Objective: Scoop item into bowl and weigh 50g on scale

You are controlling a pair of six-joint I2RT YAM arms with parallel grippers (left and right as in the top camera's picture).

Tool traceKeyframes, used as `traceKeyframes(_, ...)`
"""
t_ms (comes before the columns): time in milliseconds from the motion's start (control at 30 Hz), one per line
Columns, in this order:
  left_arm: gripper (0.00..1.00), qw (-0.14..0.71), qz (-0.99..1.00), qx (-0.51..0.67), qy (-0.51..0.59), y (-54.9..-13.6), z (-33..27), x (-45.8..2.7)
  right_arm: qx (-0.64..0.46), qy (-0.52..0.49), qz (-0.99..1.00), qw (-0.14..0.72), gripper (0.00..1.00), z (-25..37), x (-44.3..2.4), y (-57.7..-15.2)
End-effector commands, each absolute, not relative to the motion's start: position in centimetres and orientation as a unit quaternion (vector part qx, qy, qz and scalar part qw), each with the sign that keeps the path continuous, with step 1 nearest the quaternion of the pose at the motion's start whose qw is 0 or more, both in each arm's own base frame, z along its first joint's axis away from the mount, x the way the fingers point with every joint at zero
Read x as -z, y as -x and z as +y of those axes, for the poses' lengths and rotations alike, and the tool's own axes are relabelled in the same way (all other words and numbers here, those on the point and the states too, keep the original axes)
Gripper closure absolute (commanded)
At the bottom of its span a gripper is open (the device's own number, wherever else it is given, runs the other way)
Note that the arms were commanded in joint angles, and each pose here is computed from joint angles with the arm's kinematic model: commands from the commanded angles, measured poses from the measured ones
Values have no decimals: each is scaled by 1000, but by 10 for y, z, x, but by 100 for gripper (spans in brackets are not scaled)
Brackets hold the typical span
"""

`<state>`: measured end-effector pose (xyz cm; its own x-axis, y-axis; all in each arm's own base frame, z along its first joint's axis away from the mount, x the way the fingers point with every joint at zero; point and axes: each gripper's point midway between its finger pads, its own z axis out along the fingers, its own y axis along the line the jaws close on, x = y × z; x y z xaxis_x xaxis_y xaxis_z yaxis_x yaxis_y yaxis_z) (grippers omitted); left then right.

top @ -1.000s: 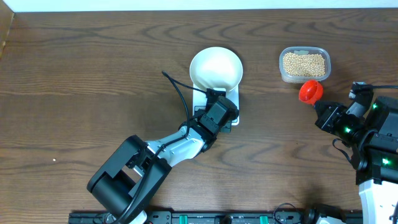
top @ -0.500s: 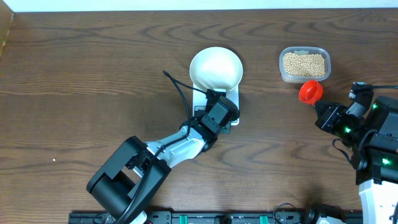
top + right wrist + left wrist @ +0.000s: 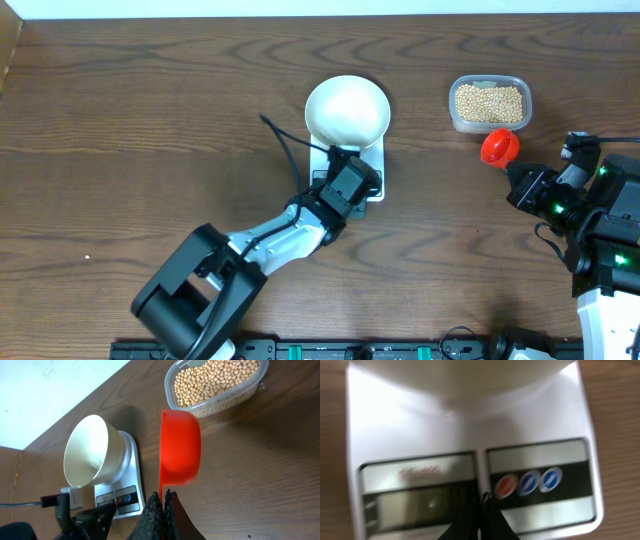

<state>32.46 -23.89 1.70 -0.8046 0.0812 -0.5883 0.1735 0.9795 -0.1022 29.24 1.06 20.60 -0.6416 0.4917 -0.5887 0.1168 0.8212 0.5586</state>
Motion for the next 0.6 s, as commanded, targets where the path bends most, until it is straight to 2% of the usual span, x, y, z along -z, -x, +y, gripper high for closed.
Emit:
traceKeyframes(0, 93, 316, 944, 62, -75, -323, -227, -26, -237, -165, 870, 400, 99, 8, -214, -295)
traceKeyframes(567, 93, 344, 929, 106, -87, -332, -246, -42, -237, -165, 870, 399, 99, 8, -214, -295)
